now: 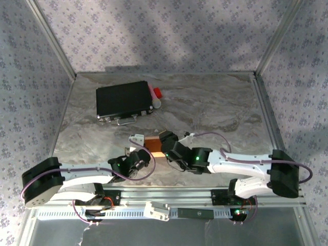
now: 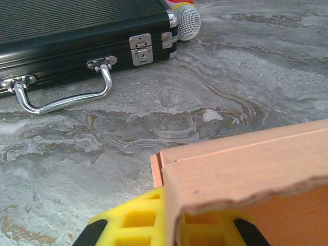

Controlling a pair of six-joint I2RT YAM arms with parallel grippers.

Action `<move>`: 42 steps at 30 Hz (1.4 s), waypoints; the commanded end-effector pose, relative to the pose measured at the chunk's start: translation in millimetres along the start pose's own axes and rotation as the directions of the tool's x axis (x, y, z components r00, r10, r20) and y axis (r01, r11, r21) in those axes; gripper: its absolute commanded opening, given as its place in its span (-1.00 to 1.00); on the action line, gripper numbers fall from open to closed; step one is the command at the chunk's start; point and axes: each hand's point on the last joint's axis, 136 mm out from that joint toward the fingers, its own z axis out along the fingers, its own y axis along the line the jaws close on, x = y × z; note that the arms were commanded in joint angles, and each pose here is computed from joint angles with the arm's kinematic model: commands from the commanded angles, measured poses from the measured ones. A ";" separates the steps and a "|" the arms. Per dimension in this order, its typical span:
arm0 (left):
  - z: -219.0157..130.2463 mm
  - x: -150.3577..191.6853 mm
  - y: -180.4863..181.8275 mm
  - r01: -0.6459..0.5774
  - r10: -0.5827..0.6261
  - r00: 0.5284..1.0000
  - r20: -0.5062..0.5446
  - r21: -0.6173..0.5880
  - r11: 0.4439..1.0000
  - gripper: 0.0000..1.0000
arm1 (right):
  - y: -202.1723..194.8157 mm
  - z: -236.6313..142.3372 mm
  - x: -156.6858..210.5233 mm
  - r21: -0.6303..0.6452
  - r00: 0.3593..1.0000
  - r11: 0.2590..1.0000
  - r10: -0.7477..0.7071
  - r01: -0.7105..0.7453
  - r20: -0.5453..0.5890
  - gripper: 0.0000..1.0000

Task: Fold the paper box

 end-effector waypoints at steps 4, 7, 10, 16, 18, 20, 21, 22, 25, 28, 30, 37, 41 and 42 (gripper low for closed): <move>-0.2 -6.2 -5.0 0.005 -0.005 1.000 0.013 -0.015 1.000 -1.00 | 6.1 21.6 13.0 0.010 0.992 0.995 0.099 -0.098 -0.077 0.00; -0.4 -6.1 -5.1 0.002 -0.001 1.000 0.014 -0.018 1.000 -1.00 | 7.0 24.4 11.4 0.011 0.993 0.996 0.090 -0.089 -0.075 -0.08; -1.1 -6.6 -4.8 0.003 -0.003 1.000 0.016 -0.019 1.000 -1.00 | 3.3 26.7 9.3 0.019 0.994 0.996 0.089 -0.087 -0.070 -0.24; -5.0 -9.8 -5.7 -0.002 0.002 1.000 0.014 -0.017 1.000 -0.63 | -10.5 34.4 3.1 0.045 0.992 0.994 0.101 -0.098 -0.077 -0.72; -7.5 -11.5 -5.8 -0.003 0.003 1.000 0.008 -0.016 1.000 -0.41 | -17.8 37.6 2.2 0.057 0.991 0.993 0.107 -0.102 -0.085 -0.79; -13.1 -14.6 -7.1 -0.006 0.006 1.000 0.000 -0.006 1.000 -0.25 | -24.6 40.3 0.1 0.067 0.990 0.992 0.108 -0.103 -0.086 -0.85; -16.7 -16.1 -7.4 -0.005 0.005 1.000 -0.003 0.000 1.000 -0.20 | -27.7 41.1 -0.7 0.072 0.990 0.992 0.110 -0.104 -0.087 -0.86; -21.8 -18.1 -9.3 0.000 0.000 1.000 -0.005 0.016 1.000 -0.13 | -31.1 41.7 -1.7 0.077 0.990 0.992 0.109 -0.103 -0.088 -0.89; -37.4 -21.0 -12.4 0.010 -0.009 1.000 -0.011 0.066 0.998 -0.03 | -37.1 43.3 -4.2 0.083 0.990 0.992 0.108 -0.100 -0.094 -0.92; -52.9 -22.6 0.4 0.030 -0.029 0.999 -0.024 0.042 0.999 -0.02 | -40.4 43.9 -6.2 0.087 0.991 0.992 0.097 -0.089 -0.093 -0.93; -62.5 -23.5 5.5 0.057 -0.055 0.998 -0.031 0.059 0.997 0.01 | -42.9 44.3 -5.8 0.093 0.991 0.992 0.092 -0.084 -0.095 -0.93; -81.6 -40.8 20.7 0.187 -0.183 0.982 -0.052 0.097 0.978 0.01 | -51.2 45.0 -6.9 0.117 0.993 0.992 0.066 -0.055 -0.094 -0.92; -75.7 -41.7 22.2 0.259 -0.242 0.959 -0.145 0.107 0.960 0.01 | -64.7 45.5 -10.1 0.153 0.995 0.988 0.039 -0.025 -0.089 -0.91; -72.4 -39.9 21.9 0.285 -0.264 0.949 -0.173 0.109 0.952 0.05 | -68.4 46.1 -11.3 0.160 0.995 0.987 0.037 -0.022 -0.090 -0.91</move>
